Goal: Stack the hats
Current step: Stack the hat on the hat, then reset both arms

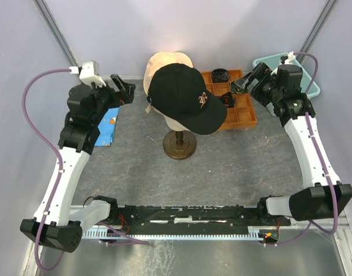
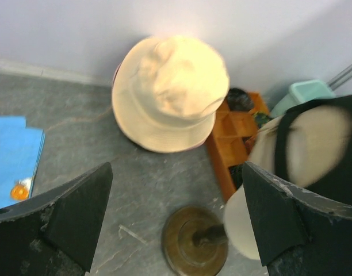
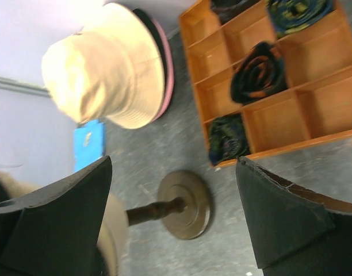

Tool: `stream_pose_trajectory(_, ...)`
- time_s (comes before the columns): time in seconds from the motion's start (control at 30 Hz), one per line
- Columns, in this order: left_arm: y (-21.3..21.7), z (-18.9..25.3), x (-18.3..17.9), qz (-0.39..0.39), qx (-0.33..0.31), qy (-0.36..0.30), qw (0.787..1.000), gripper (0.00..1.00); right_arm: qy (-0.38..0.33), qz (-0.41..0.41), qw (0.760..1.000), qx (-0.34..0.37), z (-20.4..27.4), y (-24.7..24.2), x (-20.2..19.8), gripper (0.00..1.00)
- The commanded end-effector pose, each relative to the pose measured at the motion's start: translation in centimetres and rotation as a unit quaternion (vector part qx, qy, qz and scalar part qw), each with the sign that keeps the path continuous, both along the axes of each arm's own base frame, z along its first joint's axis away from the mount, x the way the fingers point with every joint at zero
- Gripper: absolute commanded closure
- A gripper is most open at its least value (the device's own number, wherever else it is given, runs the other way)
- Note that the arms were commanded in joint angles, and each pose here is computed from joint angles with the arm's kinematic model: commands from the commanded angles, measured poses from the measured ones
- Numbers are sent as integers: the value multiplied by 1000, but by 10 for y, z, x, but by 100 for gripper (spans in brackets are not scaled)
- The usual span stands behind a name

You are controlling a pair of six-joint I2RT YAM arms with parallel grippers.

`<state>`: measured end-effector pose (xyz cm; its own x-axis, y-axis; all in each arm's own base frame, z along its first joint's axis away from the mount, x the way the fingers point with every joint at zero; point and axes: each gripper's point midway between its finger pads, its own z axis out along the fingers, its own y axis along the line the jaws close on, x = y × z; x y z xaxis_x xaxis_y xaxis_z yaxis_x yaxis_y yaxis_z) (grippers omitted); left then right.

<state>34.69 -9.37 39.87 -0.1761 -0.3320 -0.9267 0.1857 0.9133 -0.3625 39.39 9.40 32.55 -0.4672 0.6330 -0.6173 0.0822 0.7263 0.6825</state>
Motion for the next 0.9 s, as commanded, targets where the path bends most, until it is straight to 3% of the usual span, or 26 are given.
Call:
stream_pose_trajectory(0.0,17,-42,18,35,13,-15,999,1,-23,-35,991,-131,7,-39,15,5)
stream_pose_trajectory(0.17,23,-102,31,22,5,-21,1000,1,9,-59,972,-228,-10,-71,19,1)
stream_pose_trajectory(0.3,46,-159,31,66,29,49,996,1,43,-66,961,-265,-24,-85,6,1)
stream_pose_trajectory(0.43,85,-197,13,159,81,92,980,1,43,-56,964,-258,-38,-82,-8,1)
stream_pose_trajectory(0.5,118,-213,5,249,100,106,958,1,43,-40,970,-236,-45,-72,-9,1)
stream_pose_trajectory(0.6,149,-229,-6,325,127,74,934,1,53,-23,976,-212,-59,-62,-8,1)
stream_pose_trajectory(0.67,151,-237,-9,317,128,31,939,1,56,-16,977,-205,-64,-58,-8,1)
stream_pose_trajectory(0.73,136,-236,-3,255,113,-41,959,1,56,-13,977,-204,-66,-57,-9,1)
stream_pose_trajectory(0.87,151,-275,-8,271,95,4,958,1,48,-10,977,-210,-61,-58,-11,1)
